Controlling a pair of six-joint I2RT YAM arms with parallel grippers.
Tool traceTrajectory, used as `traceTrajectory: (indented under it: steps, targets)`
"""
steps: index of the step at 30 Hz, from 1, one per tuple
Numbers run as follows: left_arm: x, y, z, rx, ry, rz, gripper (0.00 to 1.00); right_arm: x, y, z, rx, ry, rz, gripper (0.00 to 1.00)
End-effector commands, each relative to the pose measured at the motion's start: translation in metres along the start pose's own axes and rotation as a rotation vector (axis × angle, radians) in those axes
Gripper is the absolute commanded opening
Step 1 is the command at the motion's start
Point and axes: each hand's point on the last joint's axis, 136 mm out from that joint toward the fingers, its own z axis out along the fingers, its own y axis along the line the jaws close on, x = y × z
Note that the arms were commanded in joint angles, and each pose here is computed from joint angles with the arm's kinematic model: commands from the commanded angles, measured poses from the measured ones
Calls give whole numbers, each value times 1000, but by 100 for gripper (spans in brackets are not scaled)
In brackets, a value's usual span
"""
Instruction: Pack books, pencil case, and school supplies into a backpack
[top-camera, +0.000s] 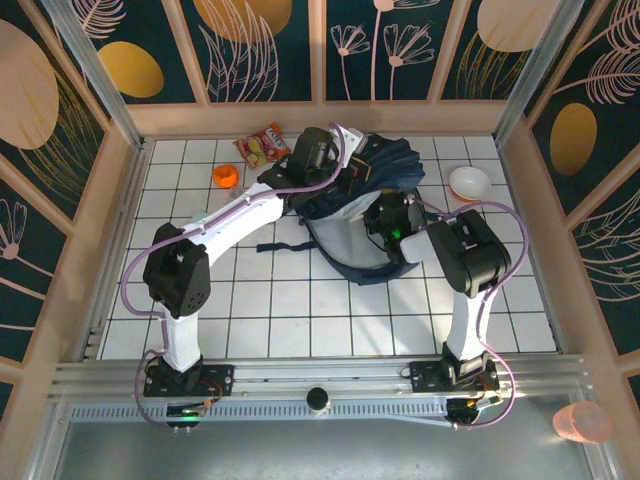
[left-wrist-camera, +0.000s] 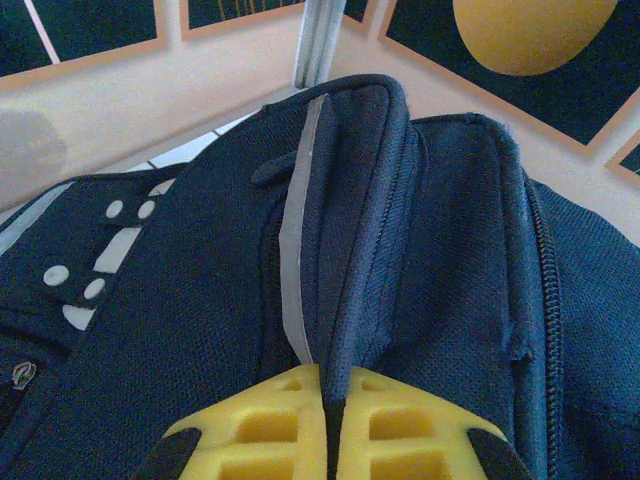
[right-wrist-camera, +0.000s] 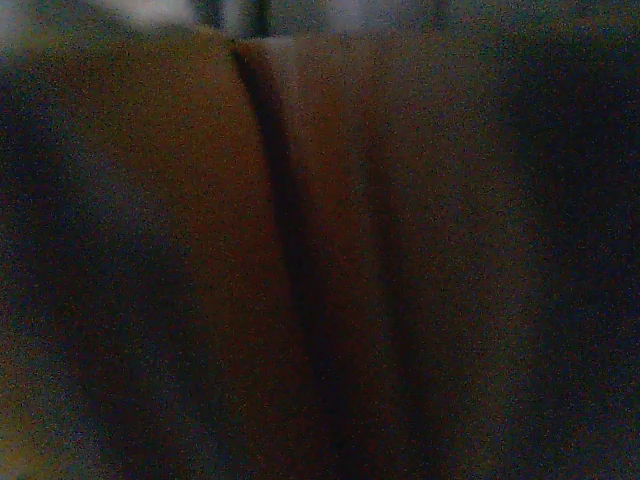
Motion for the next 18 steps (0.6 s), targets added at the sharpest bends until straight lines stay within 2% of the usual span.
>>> traceTrajectory:
  steps: [1,7,13,18]
  targets:
    - [-68,-14,-23,32,-188,57,0,11,-2,-10,49,124,-9,56]
    - [-64,-1,-21,-14,-182,49,0,20,-19,-38,108,190,-19,68]
    - [-60,13,-21,-58,-173,59,0,24,-9,-71,104,217,-74,68]
    - [-52,19,-21,-76,-158,71,0,22,-5,-114,155,210,-163,68]
